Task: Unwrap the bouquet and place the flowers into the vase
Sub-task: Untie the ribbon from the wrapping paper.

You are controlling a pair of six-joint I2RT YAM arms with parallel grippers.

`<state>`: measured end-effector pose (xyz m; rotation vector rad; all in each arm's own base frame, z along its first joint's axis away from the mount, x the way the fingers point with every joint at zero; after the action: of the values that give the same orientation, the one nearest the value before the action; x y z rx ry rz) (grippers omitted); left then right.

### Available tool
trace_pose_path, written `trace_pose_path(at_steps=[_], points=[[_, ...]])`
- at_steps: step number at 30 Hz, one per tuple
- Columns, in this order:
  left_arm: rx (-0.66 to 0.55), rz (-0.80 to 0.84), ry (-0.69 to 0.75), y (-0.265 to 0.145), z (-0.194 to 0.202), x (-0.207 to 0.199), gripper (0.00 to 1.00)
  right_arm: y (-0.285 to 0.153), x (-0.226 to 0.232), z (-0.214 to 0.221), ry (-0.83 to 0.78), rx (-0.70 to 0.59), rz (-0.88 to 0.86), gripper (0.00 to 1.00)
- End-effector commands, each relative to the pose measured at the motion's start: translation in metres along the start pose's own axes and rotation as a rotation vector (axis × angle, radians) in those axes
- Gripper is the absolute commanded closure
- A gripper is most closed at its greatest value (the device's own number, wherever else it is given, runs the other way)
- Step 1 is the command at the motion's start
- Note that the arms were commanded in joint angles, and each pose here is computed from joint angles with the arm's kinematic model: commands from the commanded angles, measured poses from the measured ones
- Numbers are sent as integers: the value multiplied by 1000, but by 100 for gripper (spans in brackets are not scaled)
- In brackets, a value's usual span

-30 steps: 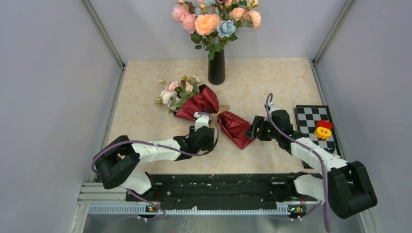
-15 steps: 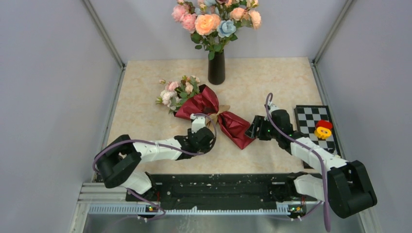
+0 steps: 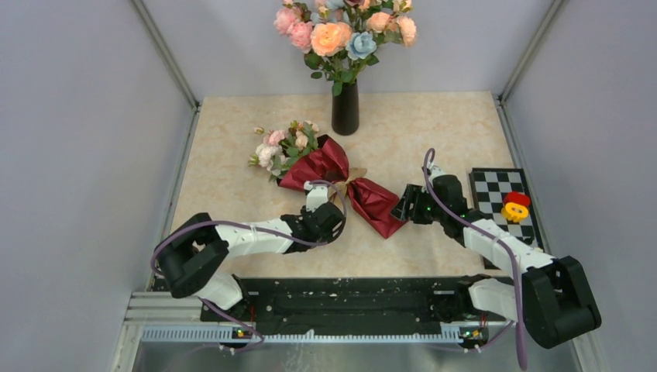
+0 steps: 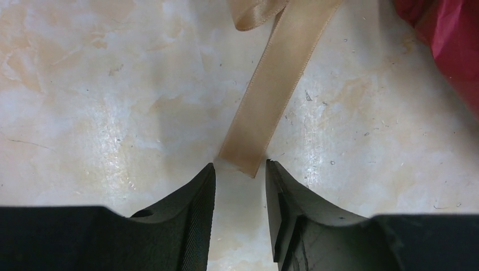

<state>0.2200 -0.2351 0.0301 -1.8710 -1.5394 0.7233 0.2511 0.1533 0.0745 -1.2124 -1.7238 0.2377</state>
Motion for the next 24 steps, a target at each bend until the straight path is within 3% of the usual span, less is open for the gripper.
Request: trace_pose_path(at_steps=[1, 12, 24], points=[[-14, 3, -17, 0, -9, -8, 59, 0, 3, -8, -6, -28, -5, 40], [5, 5, -61, 0, -8, -12, 66, -2, 4, -8, -3, -35, -8, 40], [12, -43, -79, 4, -7, -7, 83, -4, 5, -9, -2, -42, -8, 40]])
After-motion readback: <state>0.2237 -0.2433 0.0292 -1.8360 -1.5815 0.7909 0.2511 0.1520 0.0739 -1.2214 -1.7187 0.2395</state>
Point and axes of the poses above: each gripper's point midway between its finger pads, its own y axis out along the fingers, its own x axis along the line the jaws close on, z = x × y, the point moved 1 cm from there along -y, back along the fingers, and after that the axes turned 9 degrees about y, right-handed, at the moved point
